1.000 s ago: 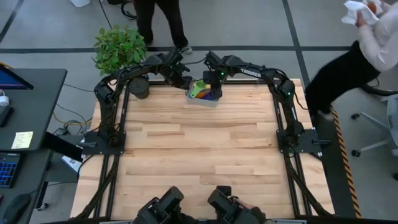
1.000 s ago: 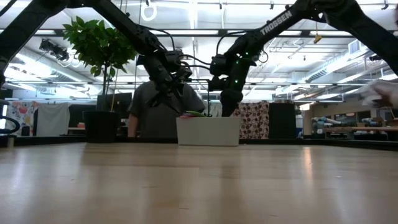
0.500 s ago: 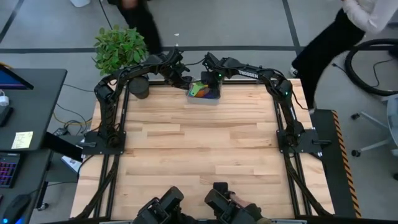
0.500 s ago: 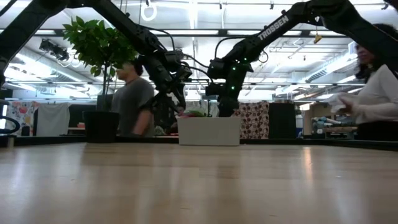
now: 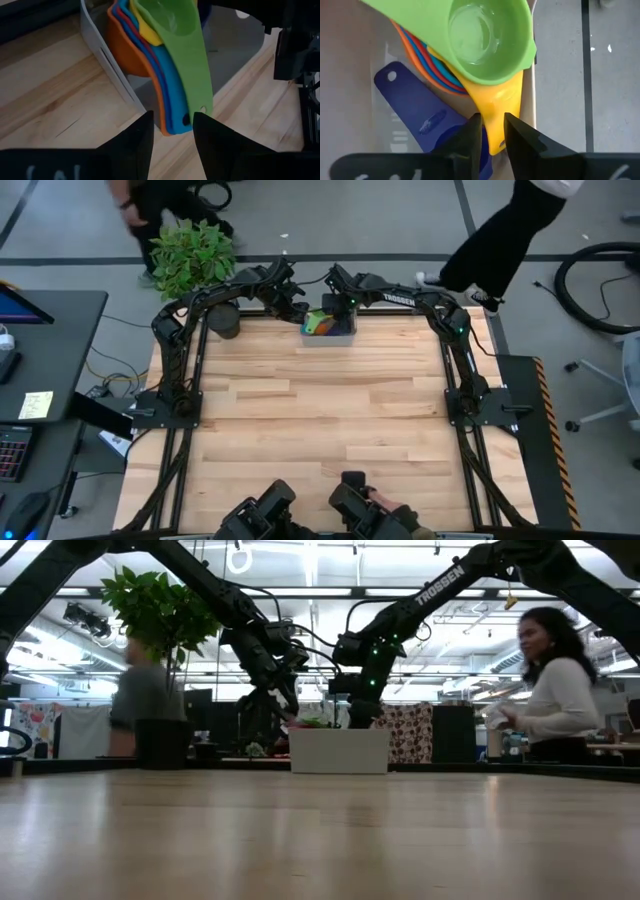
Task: Nest measuring cups in basket
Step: Adjust the stacked measuring cups in the gray bin
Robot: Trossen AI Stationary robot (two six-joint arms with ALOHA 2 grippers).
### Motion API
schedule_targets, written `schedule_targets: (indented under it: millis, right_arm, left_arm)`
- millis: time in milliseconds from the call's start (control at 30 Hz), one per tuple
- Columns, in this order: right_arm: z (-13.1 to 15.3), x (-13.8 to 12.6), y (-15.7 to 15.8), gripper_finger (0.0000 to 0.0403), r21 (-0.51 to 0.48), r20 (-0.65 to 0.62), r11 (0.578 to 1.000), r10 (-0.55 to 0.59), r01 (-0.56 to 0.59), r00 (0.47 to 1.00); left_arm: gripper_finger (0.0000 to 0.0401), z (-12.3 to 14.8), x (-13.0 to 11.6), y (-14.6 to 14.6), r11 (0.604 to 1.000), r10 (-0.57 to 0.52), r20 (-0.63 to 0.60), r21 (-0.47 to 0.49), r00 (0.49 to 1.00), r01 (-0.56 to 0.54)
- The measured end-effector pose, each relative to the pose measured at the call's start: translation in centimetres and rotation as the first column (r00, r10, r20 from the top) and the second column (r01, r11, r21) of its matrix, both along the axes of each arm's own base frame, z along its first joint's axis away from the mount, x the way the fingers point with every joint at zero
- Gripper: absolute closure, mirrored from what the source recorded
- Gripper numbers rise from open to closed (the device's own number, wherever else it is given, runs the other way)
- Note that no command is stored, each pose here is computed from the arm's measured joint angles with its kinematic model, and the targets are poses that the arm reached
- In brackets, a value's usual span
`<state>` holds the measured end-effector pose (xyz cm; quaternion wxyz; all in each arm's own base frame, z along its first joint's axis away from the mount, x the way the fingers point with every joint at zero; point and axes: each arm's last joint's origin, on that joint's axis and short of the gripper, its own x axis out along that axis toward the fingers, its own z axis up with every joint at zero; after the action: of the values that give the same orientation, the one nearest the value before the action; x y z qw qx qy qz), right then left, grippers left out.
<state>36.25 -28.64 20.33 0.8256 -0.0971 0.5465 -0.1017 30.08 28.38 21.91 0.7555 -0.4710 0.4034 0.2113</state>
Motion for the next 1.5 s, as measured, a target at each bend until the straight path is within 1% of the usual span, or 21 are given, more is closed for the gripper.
schedule_targets:
  millis: [67,167,267,400,567,767,867,933,1000,1133,1200,1367,1500]
  right_arm:
    - [-0.2,0.1,0.0,0.0329,-0.005,0.016,1.000,0.003,-0.003,1.000]
    - [-0.6,0.1,0.1,0.0352,0.016,0.034,0.999,0.031,-0.031,0.999]
    - [-1.5,-0.1,0.3,0.0369,0.019,0.023,0.998,0.053,-0.054,0.998]
    - [-2.1,-0.2,0.3,0.0384,-0.006,0.018,0.998,0.064,-0.064,0.998]
    - [-2.2,-0.2,0.3,0.0397,-0.011,0.011,0.998,0.060,-0.060,0.998]
    - [-2.3,-0.1,0.7,0.0395,-0.007,-0.004,0.997,0.071,-0.071,0.997]
    - [-1.8,-0.2,1.1,0.0395,0.005,-0.056,0.993,0.121,-0.121,0.991]
    - [-1.0,0.0,1.2,0.0394,0.003,-0.066,0.990,0.144,-0.144,0.987]
    - [0.0,0.2,1.2,0.0394,0.004,-0.047,0.988,0.152,-0.152,0.987]
    - [1.2,0.5,1.2,0.0391,0.043,0.015,0.985,0.168,-0.168,0.986]
    - [1.6,0.5,1.2,0.0384,0.056,0.015,0.983,0.174,-0.174,0.985]
    - [1.6,-0.2,1.5,0.0361,0.092,-0.050,0.973,0.217,-0.212,0.975]
    - [1.6,-0.2,1.5,0.0337,0.106,-0.031,0.958,0.272,-0.268,0.962]
  left_arm:
    - [0.0260,0.0,0.0,0.0,1.000,0.000,0.000,0.000,1.000,0.000]
    - [0.0260,0.0,0.0,0.0,1.000,0.000,0.000,0.000,1.000,0.000]
    - [0.0260,0.0,0.0,0.0,1.000,0.000,0.000,0.000,1.000,0.000]
    - [0.0260,0.0,0.0,0.0,1.000,0.000,0.000,0.000,1.000,0.000]
    - [0.0260,0.0,0.0,0.0,1.000,0.000,0.001,0.000,1.000,0.000]
    - [0.0260,0.0,0.0,0.0,1.000,0.000,0.001,0.000,1.000,0.000]
    - [0.0260,0.0,0.0,0.0,1.000,0.000,0.001,0.000,1.000,0.000]
    - [0.0260,0.0,0.0,0.0,1.000,0.000,0.001,0.000,1.000,0.000]
    - [0.0260,0.0,0.0,0.0,1.000,0.000,0.001,0.000,1.000,0.000]
    - [0.0260,0.0,0.0,0.0,1.000,-0.001,0.001,0.000,1.000,0.001]
    - [0.0260,0.0,0.0,0.0,1.000,-0.001,0.001,0.000,1.000,0.001]
    - [0.0260,0.0,0.0,0.0,1.000,-0.001,0.001,0.001,1.000,0.001]
    - [0.0260,0.0,0.0,0.0,1.000,-0.002,0.001,0.001,1.000,0.002]
